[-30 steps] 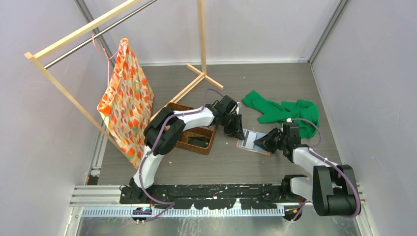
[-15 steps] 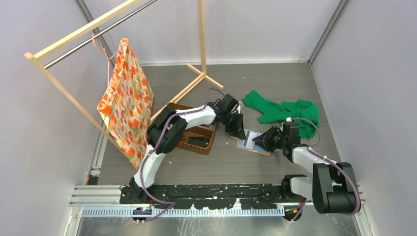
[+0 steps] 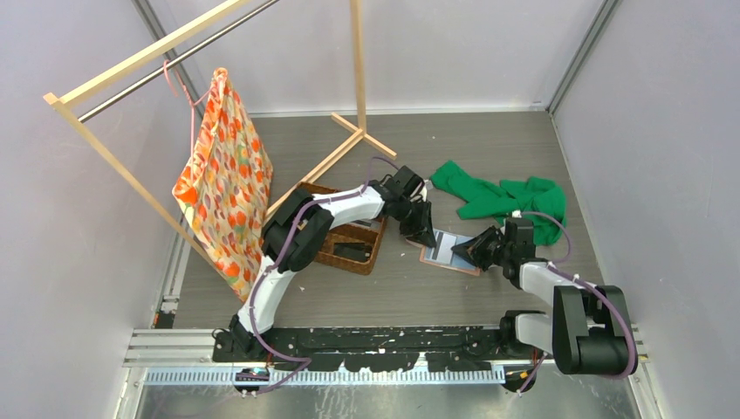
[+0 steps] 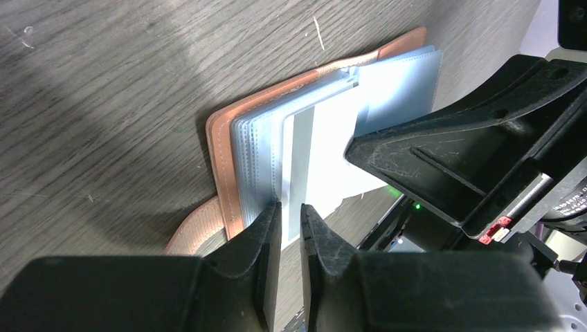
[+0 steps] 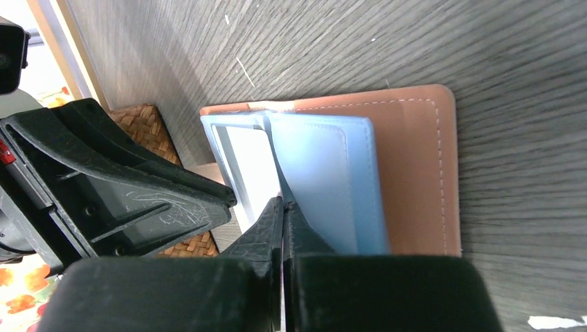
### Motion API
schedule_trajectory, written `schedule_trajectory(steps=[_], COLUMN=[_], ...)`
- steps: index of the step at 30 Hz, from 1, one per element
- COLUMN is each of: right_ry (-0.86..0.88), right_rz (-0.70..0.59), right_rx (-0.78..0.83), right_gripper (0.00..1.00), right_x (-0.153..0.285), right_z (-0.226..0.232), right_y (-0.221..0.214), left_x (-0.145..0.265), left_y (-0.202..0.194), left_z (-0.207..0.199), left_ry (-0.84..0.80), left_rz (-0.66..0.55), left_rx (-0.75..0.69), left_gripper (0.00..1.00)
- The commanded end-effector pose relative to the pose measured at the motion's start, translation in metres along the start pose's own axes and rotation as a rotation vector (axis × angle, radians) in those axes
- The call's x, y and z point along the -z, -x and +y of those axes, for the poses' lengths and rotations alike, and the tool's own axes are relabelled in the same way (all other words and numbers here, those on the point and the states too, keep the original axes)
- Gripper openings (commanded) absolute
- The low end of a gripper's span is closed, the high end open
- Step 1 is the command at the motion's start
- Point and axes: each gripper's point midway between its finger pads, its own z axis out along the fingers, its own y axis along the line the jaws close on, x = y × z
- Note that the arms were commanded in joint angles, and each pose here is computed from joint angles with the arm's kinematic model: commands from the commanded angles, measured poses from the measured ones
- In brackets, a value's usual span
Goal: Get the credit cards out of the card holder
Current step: Remove the credit card from the card holder.
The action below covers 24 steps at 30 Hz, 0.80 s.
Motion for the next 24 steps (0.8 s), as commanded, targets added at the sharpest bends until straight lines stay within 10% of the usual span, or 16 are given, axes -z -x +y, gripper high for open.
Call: schedule_trajectory(steps=[1,24], right_ry=[0.033,-0.083], right_rz=[-0.033,-0.127], right_rx=[0.011,-0.021], right_gripper=[0.01,0.01], right_x=[0.004,0.037], right_z=[0.007,-0.016], right_y=[0.006,0.006], left_x=[-0.009,-0.008], left_y=[-0.007,-0.007], left_z=[0.025,0.029], left_ry=[0.086,0.106], left_rz=[0.026,0.028], left_rx=[0.006,-0.001], left_gripper=[0.18,0.18])
